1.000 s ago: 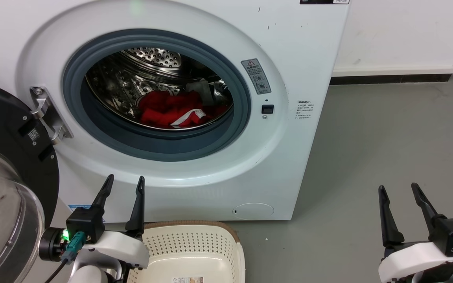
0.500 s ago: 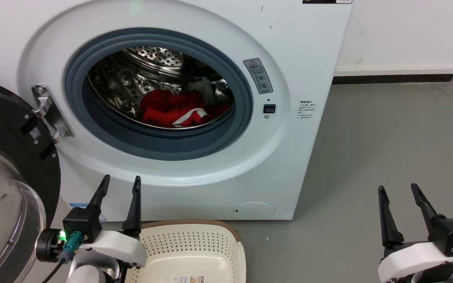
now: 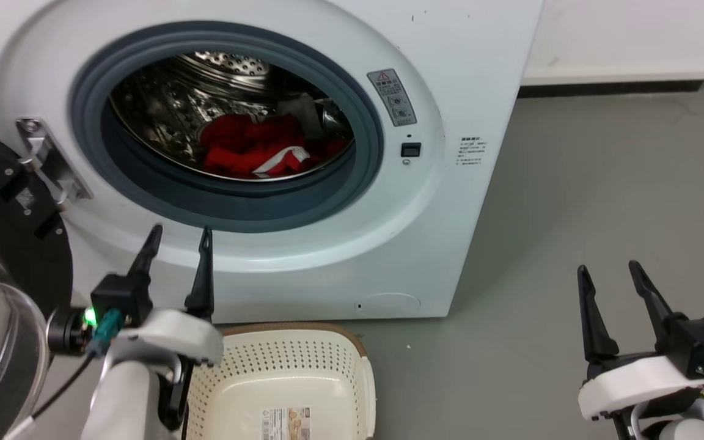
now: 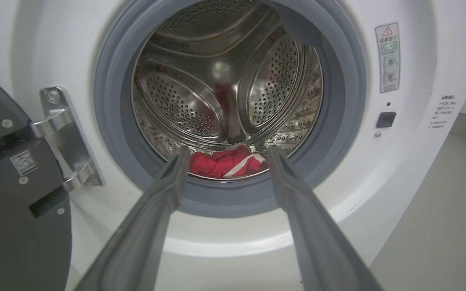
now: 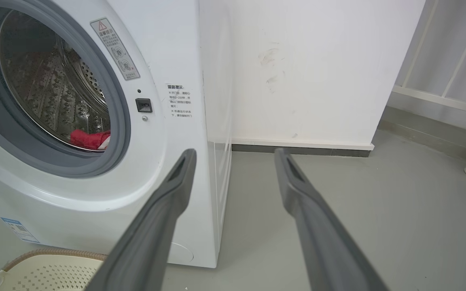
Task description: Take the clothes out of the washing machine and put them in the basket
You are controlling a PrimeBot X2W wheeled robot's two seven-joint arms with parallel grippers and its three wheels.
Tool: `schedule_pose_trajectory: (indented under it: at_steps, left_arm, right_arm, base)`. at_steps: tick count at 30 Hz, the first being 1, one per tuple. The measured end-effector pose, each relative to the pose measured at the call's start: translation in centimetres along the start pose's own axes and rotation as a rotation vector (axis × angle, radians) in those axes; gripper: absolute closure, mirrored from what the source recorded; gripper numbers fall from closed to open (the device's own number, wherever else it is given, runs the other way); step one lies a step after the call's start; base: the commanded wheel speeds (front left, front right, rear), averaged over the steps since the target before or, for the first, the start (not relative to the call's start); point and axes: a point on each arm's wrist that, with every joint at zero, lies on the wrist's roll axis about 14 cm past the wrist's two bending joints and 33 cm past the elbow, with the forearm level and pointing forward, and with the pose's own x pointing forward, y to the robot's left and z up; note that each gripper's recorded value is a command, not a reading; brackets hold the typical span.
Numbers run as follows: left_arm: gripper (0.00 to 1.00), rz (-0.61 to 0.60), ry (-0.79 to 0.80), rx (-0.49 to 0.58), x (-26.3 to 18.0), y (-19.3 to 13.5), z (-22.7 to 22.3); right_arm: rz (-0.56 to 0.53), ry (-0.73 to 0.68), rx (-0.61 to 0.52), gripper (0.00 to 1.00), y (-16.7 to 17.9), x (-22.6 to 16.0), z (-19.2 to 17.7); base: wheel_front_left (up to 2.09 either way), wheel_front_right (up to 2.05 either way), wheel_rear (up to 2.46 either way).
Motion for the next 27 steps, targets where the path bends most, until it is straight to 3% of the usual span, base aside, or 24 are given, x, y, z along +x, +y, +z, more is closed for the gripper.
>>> schedule_pose_trajectory:
  at_steps: [10,27]
  left_arm:
    - [0.0,-0.078,0.043,0.04,8.9,-0.6,-0.9]
    - [0.0,-0.174,0.416,0.065,21.3,-1.8,-11.5]
  right_arm:
    - [-0.044,0.015,0.027,0.0,-1.6,1.8,-1.4]
    - [-0.2,0.141,0.072,0.0,-6.5,1.6,-7.3]
  base:
    - [0.0,0.0,0.0]
    - [0.0,0.0,0.0]
